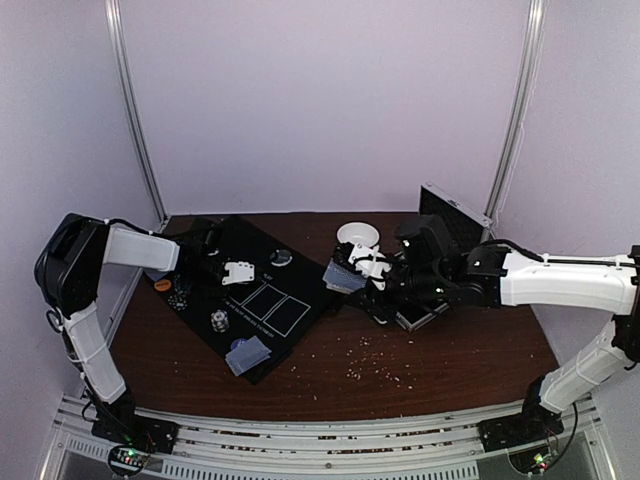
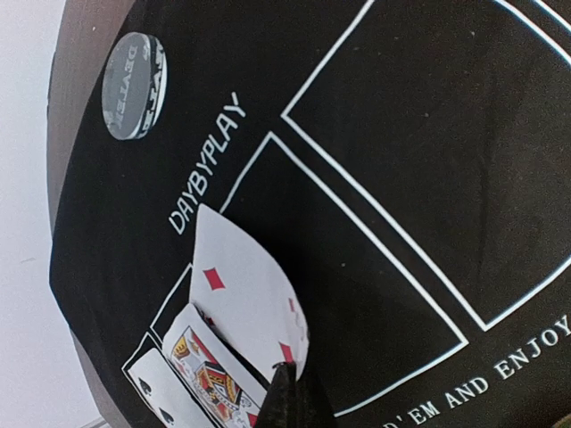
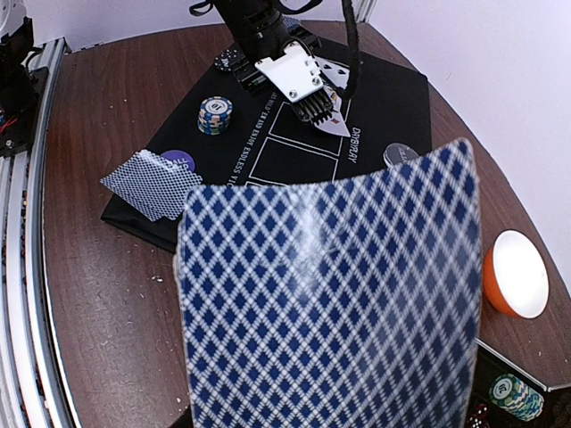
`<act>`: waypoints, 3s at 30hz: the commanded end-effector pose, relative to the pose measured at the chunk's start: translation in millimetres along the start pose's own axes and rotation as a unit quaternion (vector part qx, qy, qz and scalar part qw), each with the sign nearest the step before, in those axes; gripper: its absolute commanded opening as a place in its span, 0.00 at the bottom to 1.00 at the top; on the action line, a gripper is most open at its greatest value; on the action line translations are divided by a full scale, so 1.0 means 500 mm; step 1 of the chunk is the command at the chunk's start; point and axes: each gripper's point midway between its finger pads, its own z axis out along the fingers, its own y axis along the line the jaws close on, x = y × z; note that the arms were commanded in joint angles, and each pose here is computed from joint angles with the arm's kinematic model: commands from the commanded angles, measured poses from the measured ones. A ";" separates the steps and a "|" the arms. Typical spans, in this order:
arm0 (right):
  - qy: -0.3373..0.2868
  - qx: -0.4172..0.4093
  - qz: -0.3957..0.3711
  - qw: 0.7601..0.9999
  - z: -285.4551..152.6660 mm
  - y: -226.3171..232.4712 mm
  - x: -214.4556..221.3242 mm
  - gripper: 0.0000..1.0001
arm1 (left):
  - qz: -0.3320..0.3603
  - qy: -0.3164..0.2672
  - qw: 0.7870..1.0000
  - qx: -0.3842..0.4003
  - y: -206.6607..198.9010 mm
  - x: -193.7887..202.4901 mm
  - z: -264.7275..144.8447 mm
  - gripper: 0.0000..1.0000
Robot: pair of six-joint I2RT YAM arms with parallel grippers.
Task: Distribute texas hold em gaming equipment
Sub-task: Flop the poker card into the community card area, then adjust the poker card in the community card area.
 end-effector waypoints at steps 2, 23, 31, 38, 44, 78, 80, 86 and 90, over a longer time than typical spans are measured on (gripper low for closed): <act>-0.010 0.008 0.001 1.000 -0.014 -0.008 -0.007 0.39 | 0.019 -0.004 0.999 0.031 -0.034 0.001 0.011 0.00; -0.004 0.011 0.000 1.000 -0.007 -0.010 -0.003 0.39 | 0.063 -0.042 0.996 0.053 -0.066 -0.032 -0.021 0.01; -0.005 0.013 0.000 1.000 -0.013 -0.011 -0.002 0.39 | 0.085 0.018 0.996 0.028 -0.064 0.017 -0.001 0.06; -0.004 0.013 0.000 1.000 -0.010 -0.011 0.000 0.39 | 0.088 0.032 0.996 0.005 -0.054 0.028 -0.001 0.22; -0.002 0.015 0.001 1.000 -0.011 -0.012 0.003 0.39 | 0.086 0.037 0.996 -0.007 -0.040 0.029 -0.012 0.37; 0.001 0.011 0.005 1.000 -0.004 -0.008 0.008 0.39 | -0.543 -0.028 0.839 0.017 0.055 -0.103 -0.029 0.83; 0.002 0.011 0.006 1.000 -0.004 -0.008 0.010 0.39 | -0.542 -0.014 0.840 0.020 0.039 -0.099 -0.009 0.84; 0.006 0.011 0.004 1.000 0.000 -0.009 0.012 0.39 | -0.547 0.015 0.837 0.015 0.022 -0.075 0.027 0.83; 0.008 0.012 0.003 1.000 0.001 -0.009 0.016 0.39 | -0.553 0.016 0.833 0.022 0.024 -0.073 0.042 0.83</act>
